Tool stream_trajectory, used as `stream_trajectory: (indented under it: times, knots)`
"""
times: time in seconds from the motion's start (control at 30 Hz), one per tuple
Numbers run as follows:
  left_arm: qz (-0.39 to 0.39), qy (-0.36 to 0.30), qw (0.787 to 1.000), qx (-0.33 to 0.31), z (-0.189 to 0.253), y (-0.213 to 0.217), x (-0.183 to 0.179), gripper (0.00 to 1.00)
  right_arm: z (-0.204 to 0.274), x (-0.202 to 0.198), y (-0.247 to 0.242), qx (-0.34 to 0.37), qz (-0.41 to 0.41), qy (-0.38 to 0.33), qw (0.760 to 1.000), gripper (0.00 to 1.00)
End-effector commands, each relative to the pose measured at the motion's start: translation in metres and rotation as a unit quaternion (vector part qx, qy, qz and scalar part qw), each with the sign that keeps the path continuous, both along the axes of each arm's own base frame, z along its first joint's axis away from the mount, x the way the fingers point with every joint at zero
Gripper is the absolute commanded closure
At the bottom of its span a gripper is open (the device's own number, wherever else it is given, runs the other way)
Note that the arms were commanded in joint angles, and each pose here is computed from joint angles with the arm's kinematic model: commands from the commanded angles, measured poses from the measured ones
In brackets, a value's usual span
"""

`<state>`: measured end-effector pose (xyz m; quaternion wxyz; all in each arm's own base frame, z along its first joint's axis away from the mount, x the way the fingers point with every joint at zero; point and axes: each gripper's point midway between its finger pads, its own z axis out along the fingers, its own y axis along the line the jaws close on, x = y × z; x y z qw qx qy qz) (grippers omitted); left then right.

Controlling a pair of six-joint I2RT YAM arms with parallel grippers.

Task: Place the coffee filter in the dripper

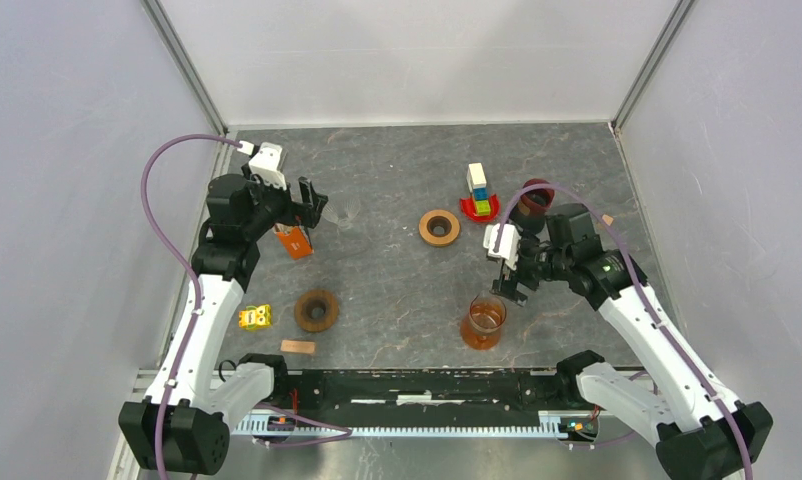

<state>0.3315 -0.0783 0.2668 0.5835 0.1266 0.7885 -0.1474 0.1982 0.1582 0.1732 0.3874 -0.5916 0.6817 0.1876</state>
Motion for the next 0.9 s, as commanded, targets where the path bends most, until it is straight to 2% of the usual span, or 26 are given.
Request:
stream_trajectory:
  times: [0.0, 0.3, 0.7, 0.87]
  knots:
    - [-0.016, -0.017, 1.0, 0.009, 0.003, -0.002, 0.0, 0.0, -0.014, -0.009, 0.003, -0.01, 0.007, 0.022, 1.0, 0.13]
    - [-0.016, -0.015, 1.0, 0.011, 0.0, -0.002, -0.001, 0.0, -0.035, -0.01, 0.007, -0.031, 0.007, 0.045, 0.999, 0.23]
    - [-0.017, -0.017, 1.0, 0.016, 0.0, -0.001, -0.001, 0.0, -0.043, -0.006, 0.023, -0.034, 0.019, 0.069, 0.997, 0.46]
    - [-0.017, -0.017, 1.0, 0.018, -0.001, -0.001, 0.0, 0.0, -0.043, -0.002, 0.032, -0.034, 0.025, 0.069, 0.997, 0.61]
